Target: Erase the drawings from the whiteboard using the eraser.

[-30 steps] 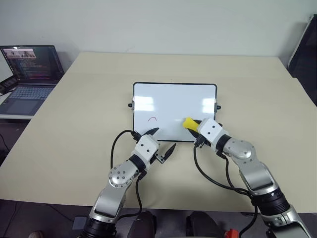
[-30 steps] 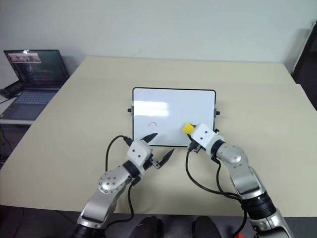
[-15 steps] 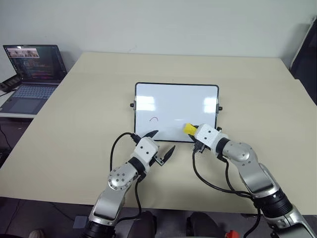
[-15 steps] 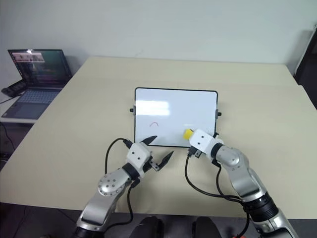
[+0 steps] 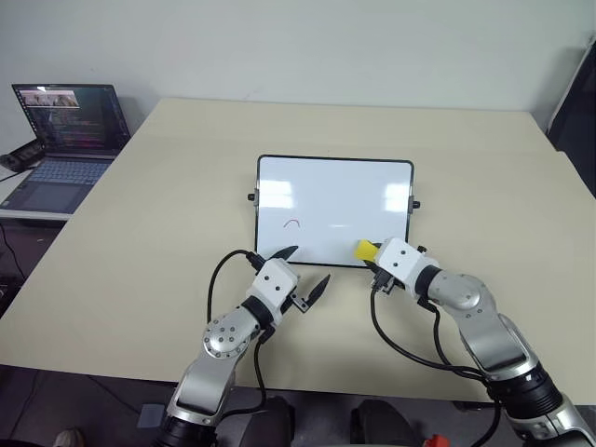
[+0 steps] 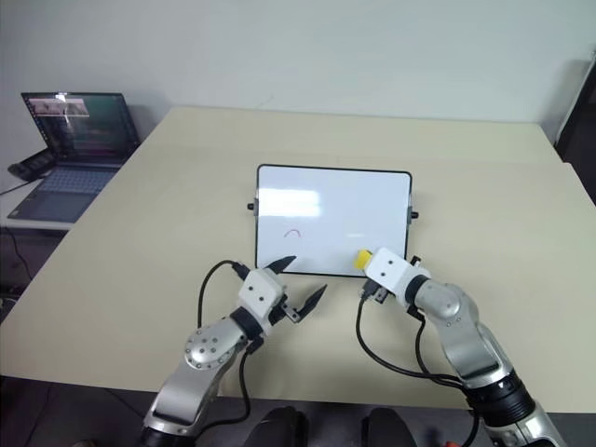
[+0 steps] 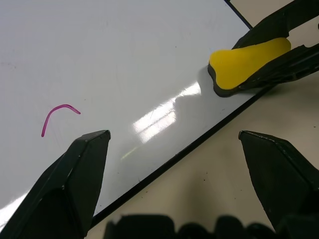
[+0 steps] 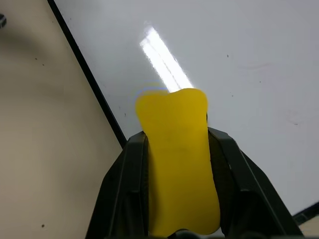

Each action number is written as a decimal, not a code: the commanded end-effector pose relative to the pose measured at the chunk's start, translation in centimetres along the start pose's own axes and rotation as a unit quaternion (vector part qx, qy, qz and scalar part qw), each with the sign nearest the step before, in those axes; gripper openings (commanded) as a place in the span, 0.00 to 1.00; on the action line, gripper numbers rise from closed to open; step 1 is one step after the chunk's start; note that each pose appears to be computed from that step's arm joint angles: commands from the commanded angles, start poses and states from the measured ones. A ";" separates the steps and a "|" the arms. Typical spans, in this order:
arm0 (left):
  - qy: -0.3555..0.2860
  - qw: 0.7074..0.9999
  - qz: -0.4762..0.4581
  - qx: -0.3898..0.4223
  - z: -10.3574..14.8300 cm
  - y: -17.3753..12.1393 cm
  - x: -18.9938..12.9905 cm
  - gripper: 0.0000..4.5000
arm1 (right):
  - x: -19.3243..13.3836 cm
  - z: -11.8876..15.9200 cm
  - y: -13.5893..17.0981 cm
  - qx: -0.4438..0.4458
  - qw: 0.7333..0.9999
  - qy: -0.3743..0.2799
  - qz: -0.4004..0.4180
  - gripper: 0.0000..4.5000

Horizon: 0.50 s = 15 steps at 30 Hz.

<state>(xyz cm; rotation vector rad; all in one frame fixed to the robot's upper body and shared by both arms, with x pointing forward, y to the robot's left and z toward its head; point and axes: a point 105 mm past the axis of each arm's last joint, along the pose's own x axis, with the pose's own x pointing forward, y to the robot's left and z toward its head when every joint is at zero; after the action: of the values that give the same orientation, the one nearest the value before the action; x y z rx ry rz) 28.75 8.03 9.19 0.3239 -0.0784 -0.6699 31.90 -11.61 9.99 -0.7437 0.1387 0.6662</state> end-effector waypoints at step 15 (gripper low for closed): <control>-0.029 0.999 0.013 0.008 1.5 0.4 0.1 1.00 | -1.2 2.3 -1.4 0.090 0.987 -0.123 -0.058 0.28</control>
<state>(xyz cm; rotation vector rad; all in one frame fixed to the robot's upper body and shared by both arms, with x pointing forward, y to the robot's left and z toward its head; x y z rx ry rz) 28.77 7.86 9.38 0.3251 -0.0907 -0.6709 31.56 -11.32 11.98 -0.5017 -0.0167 0.6351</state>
